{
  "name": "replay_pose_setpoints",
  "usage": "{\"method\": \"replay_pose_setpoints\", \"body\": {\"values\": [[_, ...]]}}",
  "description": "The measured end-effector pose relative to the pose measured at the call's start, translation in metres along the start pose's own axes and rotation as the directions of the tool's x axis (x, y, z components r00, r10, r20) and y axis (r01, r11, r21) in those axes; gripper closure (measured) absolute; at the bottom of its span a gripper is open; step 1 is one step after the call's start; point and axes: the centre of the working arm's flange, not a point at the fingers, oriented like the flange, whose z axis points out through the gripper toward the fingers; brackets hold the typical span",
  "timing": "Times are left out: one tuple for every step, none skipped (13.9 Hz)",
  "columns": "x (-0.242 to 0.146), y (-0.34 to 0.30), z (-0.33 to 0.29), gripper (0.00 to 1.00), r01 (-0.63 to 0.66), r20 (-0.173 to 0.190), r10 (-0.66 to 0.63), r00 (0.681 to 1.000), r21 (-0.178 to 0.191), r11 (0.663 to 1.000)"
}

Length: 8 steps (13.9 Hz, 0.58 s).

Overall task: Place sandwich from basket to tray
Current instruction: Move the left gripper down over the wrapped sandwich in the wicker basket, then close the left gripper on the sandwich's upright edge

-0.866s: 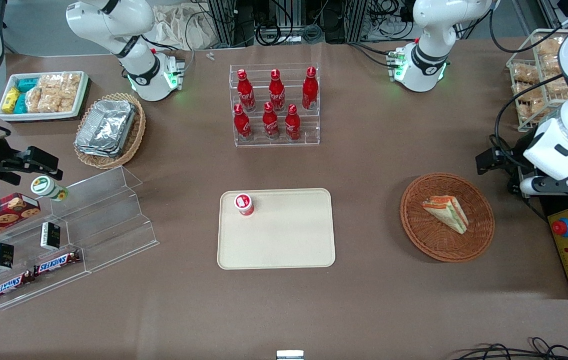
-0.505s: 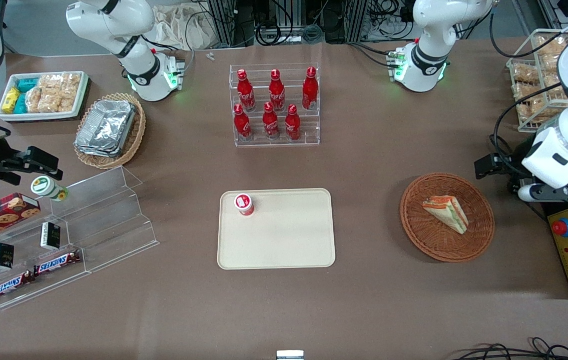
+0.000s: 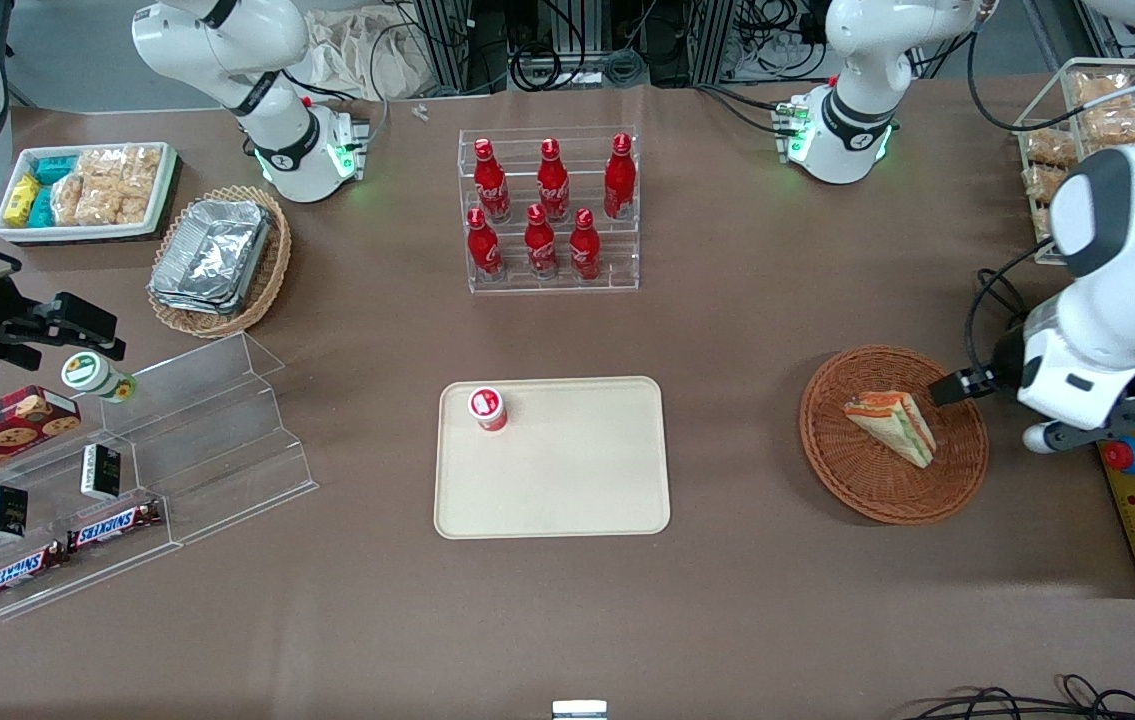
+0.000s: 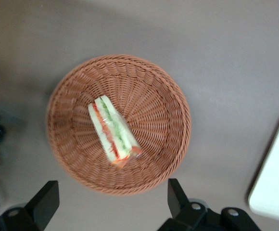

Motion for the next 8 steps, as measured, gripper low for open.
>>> {"method": "replay_pose_setpoints", "body": {"values": [[-0.004,-0.001,0.019,0.0,0.06,-0.012,-0.06,0.998,-0.008,0.998],[-0.008,-0.003,0.034,0.0,0.132,-0.018,-0.133,0.991,-0.014,0.991],[-0.012,-0.005,0.048,0.0,0.201,-0.015,-0.201,0.979,-0.017,0.98],[-0.014,-0.007,0.061,0.0,0.25,-0.009,-0.251,0.968,-0.017,0.968],[-0.016,-0.008,0.073,0.0,0.288,0.0,-0.288,0.958,-0.015,0.957],[-0.016,-0.01,0.083,0.0,0.324,0.013,-0.324,0.946,-0.009,0.946],[-0.015,-0.013,0.093,0.0,0.356,0.024,-0.356,0.934,-0.003,0.934],[-0.013,-0.017,0.103,0.0,0.376,0.031,-0.375,0.926,0.0,0.927]]}}
